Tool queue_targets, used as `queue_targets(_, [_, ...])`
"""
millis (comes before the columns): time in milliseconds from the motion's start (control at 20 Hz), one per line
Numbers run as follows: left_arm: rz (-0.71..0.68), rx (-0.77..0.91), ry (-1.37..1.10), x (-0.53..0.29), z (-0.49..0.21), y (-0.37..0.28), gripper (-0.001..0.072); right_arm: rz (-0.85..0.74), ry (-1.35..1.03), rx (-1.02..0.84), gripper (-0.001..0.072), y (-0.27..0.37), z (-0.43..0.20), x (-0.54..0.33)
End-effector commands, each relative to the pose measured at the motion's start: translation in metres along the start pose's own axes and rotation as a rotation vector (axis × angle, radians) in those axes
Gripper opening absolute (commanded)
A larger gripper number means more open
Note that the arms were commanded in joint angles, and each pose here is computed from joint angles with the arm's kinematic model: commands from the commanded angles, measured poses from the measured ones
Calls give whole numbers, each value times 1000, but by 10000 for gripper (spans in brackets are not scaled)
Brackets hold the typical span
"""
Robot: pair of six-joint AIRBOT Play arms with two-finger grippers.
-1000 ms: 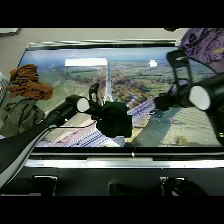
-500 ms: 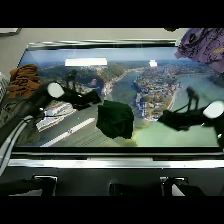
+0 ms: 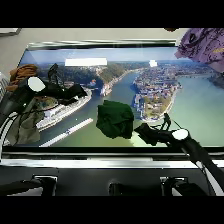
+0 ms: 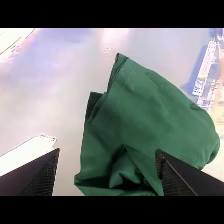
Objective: Fold the clothes and pants, and hang the long-sleeved shirts on hangers.
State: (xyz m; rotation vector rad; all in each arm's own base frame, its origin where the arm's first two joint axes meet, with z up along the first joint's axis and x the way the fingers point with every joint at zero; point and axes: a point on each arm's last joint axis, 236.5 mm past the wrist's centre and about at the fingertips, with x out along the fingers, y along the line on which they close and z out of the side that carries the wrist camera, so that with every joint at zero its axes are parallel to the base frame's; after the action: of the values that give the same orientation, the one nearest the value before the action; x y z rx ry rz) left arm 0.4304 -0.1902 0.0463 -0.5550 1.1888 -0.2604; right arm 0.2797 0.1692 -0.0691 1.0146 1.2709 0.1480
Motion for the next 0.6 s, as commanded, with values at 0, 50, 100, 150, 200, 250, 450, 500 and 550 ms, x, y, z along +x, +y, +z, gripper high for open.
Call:
queue_targets(0, [3,-5,-5,-2,2,3,712,-45,-32,76,431,-18,3,24])
queue_targets(50, [2,-6,-5,-2,2,3,712,-46,-25,92,414,-20,3,29])
queue_targets(100, [2,-6,-4,-2,2,3,713,-29,-20,100,400,-18,3,32])
queue_targets(150, [2,-6,-4,-2,2,3,712,1,-20,106,381,-12,4,35])
queue_targets(200, [2,-6,-5,-2,2,3,712,26,-21,110,381,-7,5,37])
queue_targets(250, [3,-6,-4,-2,2,3,712,45,-20,127,380,-5,6,39])
queue_targets(450, [5,-8,0,0,2,4,712,40,28,183,376,-14,-1,52])
queue_targets(500, [5,-8,0,0,2,4,712,39,39,183,311,-15,-3,54])
queue_targets(550, [6,-8,1,1,2,4,713,38,39,176,295,-15,-3,55])
